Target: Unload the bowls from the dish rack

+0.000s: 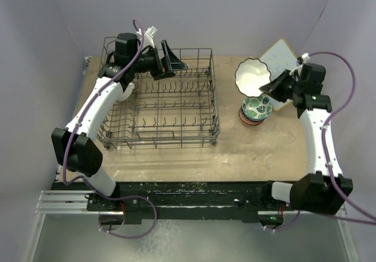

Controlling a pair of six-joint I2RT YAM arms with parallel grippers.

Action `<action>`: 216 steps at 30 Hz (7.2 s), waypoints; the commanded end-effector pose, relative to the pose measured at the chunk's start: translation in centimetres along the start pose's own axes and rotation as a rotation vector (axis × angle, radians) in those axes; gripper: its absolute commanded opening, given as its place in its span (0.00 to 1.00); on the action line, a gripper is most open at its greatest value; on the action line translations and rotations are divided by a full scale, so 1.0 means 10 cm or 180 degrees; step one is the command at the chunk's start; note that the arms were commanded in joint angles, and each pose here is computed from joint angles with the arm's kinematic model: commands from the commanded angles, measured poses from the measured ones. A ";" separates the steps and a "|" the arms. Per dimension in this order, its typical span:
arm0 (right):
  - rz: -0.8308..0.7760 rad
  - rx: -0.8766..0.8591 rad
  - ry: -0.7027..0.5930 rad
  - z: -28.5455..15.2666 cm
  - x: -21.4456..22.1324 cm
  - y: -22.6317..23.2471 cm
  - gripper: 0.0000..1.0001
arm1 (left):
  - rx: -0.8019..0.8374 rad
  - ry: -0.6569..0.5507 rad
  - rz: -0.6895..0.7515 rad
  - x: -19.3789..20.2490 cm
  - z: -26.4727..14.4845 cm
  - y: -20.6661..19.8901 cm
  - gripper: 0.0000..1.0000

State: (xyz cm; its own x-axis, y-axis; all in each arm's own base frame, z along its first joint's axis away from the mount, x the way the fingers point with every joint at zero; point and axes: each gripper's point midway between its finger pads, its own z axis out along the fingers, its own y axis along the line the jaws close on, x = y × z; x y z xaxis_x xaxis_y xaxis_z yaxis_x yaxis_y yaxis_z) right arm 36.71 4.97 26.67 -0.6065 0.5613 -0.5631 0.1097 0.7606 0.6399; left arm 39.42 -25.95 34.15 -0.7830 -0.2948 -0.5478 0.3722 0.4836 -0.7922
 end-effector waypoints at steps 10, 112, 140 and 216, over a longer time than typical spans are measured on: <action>-0.0241 0.0559 0.0345 -0.66 0.86 -0.51 0.00 | -0.0019 0.0116 0.0383 0.09 -0.07 0.05 0.99; -0.0380 0.0598 -0.0121 -0.12 0.48 -0.32 0.37 | -0.4402 0.0363 0.2161 -0.39 -1.19 2.96 0.98; -0.0523 0.0485 0.0267 0.13 0.62 -0.44 0.35 | -0.4792 0.0550 0.2153 -0.26 -1.24 3.30 0.80; -0.0555 0.0343 0.0365 0.05 0.78 -0.41 0.32 | -0.4370 -0.0365 0.0667 -0.80 -1.31 3.22 0.76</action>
State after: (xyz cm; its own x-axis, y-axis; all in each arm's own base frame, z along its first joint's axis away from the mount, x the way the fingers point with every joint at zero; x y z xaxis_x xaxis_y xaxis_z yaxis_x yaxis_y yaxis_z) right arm 31.92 6.19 18.57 -0.7199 0.3961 -0.5699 0.1104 0.8760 0.4694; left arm 50.27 3.39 15.13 -0.7528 -0.0689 -0.6546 -0.3140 0.9116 0.2651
